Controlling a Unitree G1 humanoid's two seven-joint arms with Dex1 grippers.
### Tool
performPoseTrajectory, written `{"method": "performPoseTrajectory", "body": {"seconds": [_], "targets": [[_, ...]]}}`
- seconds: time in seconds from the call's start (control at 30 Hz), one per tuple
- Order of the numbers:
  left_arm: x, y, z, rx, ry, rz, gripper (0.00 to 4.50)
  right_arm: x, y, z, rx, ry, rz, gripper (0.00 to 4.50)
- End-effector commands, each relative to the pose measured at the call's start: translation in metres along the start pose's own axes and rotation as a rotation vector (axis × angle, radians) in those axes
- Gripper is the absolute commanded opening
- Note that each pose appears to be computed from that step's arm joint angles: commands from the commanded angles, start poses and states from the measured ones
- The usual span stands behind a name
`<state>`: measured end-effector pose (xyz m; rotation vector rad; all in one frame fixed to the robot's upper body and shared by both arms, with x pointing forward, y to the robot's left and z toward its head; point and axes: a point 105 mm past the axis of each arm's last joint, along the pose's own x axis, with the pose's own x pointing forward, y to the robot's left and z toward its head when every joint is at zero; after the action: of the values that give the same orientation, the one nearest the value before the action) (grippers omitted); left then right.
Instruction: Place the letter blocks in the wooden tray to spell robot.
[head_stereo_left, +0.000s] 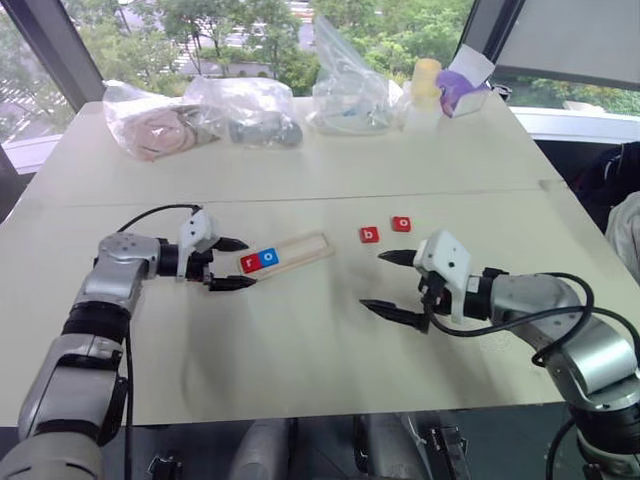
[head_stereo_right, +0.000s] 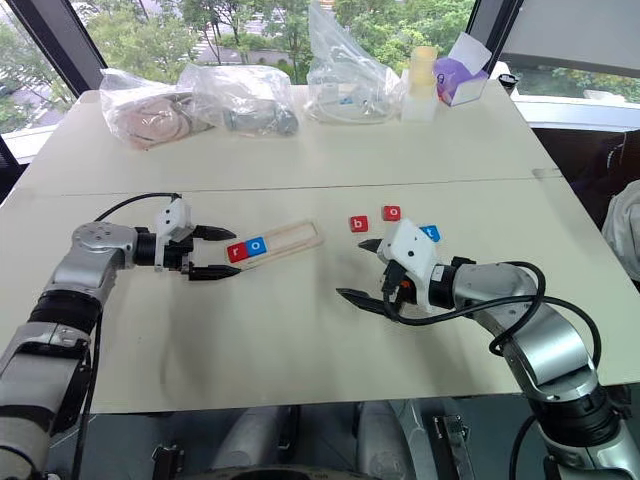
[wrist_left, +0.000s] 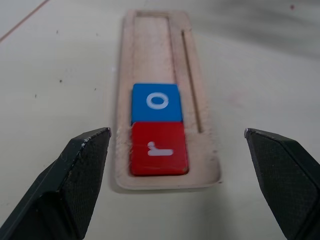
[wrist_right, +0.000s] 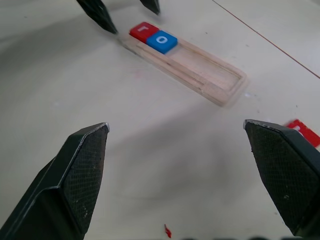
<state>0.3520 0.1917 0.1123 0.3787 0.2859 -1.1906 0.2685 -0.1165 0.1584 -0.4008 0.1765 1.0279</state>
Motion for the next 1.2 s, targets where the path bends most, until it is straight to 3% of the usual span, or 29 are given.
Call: {"method": "performPoseTrajectory", "body": {"seconds": [0.03,0.67,0.8,0.83,1.0,1.2], "targets": [[0.005,0.005,-0.002,0.035,0.017,-0.01,4.5,-0.005,0.002,0.011,-0.027,-0.024,-0.021,4.47],[0.019,0.005,-0.04,0.015,0.104,0.044,4.5,-0.004,0.003,0.012,-0.034,-0.019,-0.036,4.47],[0.023,0.001,-0.043,0.0,0.092,0.036,3.22,-0.004,0.003,0.012,-0.038,-0.017,-0.033,4.5],[0.024,-0.002,-0.044,-0.003,0.089,0.026,3.12,-0.004,0.003,0.012,-0.038,-0.016,-0.032,4.5],[0.026,-0.021,-0.047,0.022,0.078,-0.067,3.12,-0.004,0.002,0.012,-0.041,-0.015,-0.033,4.5],[0.04,-0.049,-0.025,0.083,0.0,-0.191,3.12,-0.004,0.002,0.011,-0.04,-0.011,-0.038,4.5]]}}
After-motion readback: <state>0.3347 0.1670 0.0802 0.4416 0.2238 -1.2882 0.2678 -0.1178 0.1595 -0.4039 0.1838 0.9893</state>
